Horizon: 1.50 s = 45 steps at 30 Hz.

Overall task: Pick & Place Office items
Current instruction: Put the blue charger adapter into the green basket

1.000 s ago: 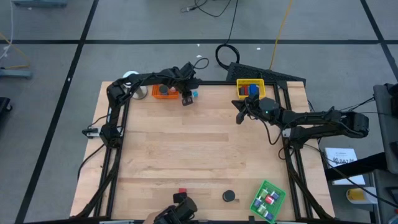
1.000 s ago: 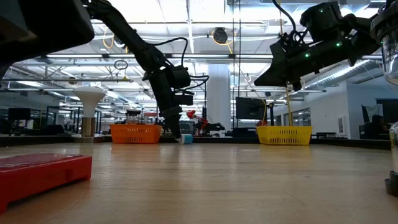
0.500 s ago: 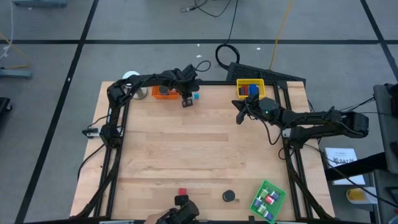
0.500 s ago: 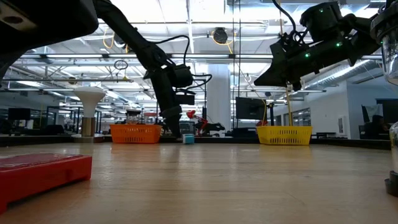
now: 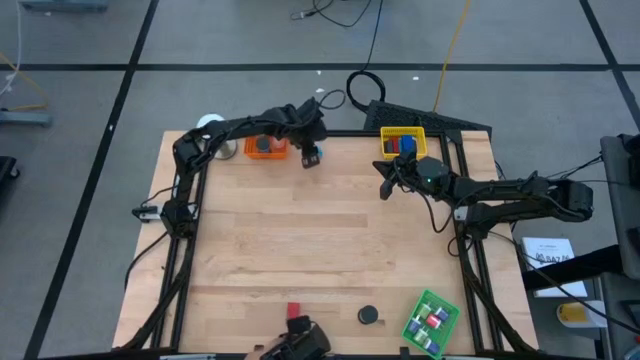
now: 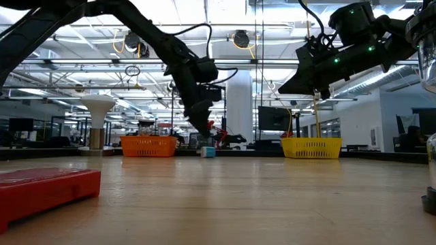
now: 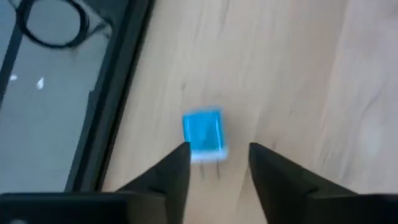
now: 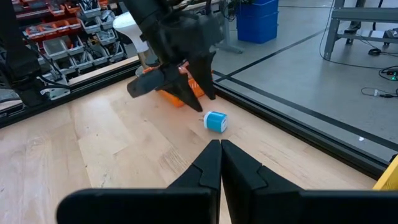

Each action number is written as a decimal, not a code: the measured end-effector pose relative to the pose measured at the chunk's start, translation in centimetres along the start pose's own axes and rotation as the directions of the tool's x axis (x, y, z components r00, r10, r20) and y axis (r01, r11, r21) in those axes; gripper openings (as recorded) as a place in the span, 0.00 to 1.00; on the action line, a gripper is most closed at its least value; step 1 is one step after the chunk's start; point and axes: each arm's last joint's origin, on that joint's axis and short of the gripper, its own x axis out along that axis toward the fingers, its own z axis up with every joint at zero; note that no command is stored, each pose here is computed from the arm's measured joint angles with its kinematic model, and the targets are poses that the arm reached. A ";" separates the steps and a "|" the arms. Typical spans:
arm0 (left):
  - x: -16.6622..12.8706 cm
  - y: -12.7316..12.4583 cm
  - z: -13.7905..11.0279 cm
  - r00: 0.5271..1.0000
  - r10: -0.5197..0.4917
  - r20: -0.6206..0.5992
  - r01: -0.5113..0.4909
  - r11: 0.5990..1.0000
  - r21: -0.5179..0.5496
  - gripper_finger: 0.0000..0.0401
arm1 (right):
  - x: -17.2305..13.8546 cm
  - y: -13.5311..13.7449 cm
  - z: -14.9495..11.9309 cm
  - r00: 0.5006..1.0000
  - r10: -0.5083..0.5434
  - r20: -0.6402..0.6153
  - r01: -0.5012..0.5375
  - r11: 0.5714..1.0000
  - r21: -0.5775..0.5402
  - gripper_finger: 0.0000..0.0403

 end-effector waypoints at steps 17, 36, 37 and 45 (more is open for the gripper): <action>1.4 0.0 -0.3 0.994 -0.005 0.112 0.008 1.000 -0.027 0.66 | 0.0 0.0 0.0 1.000 0.001 0.002 -0.001 1.000 0.001 0.01; 3.6 0.9 -1.5 0.999 0.021 0.041 -0.021 1.000 -0.016 0.59 | 0.0 0.1 0.0 1.000 0.008 0.004 -0.008 1.000 -0.003 0.01; 3.6 0.9 -1.6 0.999 0.010 0.036 -0.009 1.000 -0.019 0.57 | 0.0 0.1 0.1 1.000 0.009 0.006 -0.009 1.000 -0.003 0.01; 3.7 0.6 -1.5 0.999 -0.028 0.046 0.027 1.000 0.016 0.37 | 0.0 0.2 0.1 1.000 0.011 0.008 -0.011 1.000 -0.007 0.01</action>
